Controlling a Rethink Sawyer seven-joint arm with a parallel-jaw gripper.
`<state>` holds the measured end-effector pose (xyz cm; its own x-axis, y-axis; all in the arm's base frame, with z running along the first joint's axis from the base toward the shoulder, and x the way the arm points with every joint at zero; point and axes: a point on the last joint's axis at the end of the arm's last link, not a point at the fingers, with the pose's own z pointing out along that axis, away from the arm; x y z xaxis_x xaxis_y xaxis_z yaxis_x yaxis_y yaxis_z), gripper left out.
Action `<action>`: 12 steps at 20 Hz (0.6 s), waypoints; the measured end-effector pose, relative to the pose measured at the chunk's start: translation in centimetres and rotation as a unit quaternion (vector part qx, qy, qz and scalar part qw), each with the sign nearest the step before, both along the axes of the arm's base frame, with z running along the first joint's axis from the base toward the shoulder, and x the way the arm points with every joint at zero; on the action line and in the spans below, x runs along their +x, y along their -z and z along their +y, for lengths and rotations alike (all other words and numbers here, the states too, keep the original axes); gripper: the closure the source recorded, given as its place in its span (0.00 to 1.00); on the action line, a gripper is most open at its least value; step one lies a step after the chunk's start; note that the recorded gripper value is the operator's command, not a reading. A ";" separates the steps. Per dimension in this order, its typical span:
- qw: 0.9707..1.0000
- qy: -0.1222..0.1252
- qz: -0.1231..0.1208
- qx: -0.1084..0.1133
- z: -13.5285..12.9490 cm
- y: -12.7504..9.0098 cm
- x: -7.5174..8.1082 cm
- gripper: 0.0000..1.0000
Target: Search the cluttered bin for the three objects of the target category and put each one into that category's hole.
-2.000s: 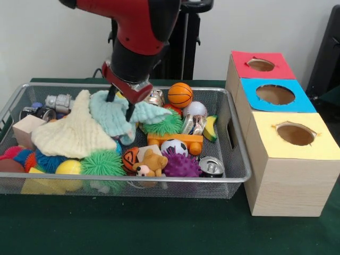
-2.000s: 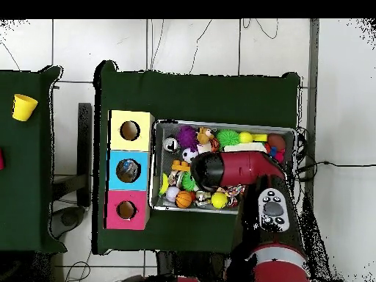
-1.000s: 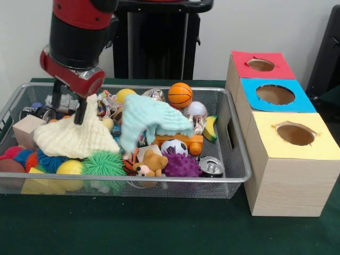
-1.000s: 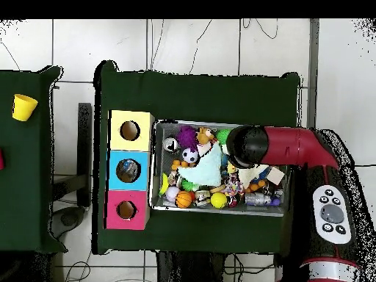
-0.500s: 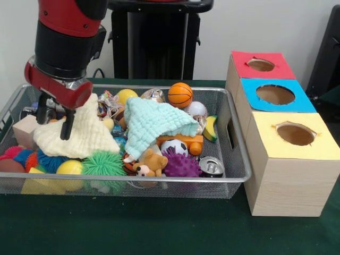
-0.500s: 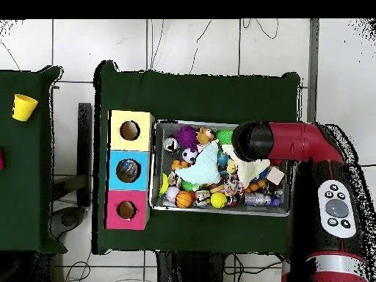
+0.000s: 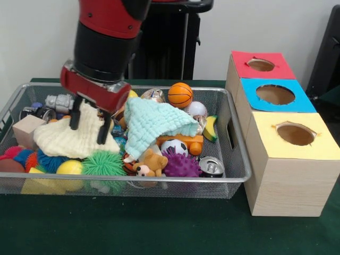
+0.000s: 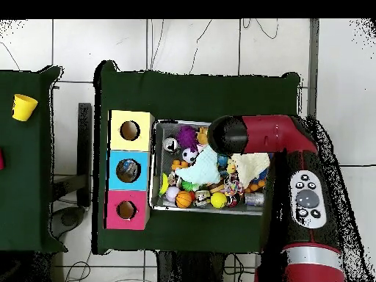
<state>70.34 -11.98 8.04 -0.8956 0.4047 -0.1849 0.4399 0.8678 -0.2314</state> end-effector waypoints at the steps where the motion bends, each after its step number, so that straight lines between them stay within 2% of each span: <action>1: 1.000 -0.005 -0.001 0.001 0.8 -0.1 0.2 0.00; 5: 1.000 -0.023 0.000 0.003 4.2 -0.3 0.6 0.00; 6: 0.999 -0.032 0.001 0.004 6.0 -0.4 0.8 0.00; 8: 0.999 -0.041 0.003 0.005 7.7 -0.3 0.7 0.00; 10: 0.998 -0.056 0.015 0.003 10.4 0.1 -0.4 0.00; 12: 0.998 -0.062 0.023 0.001 11.2 0.4 -1.2 0.00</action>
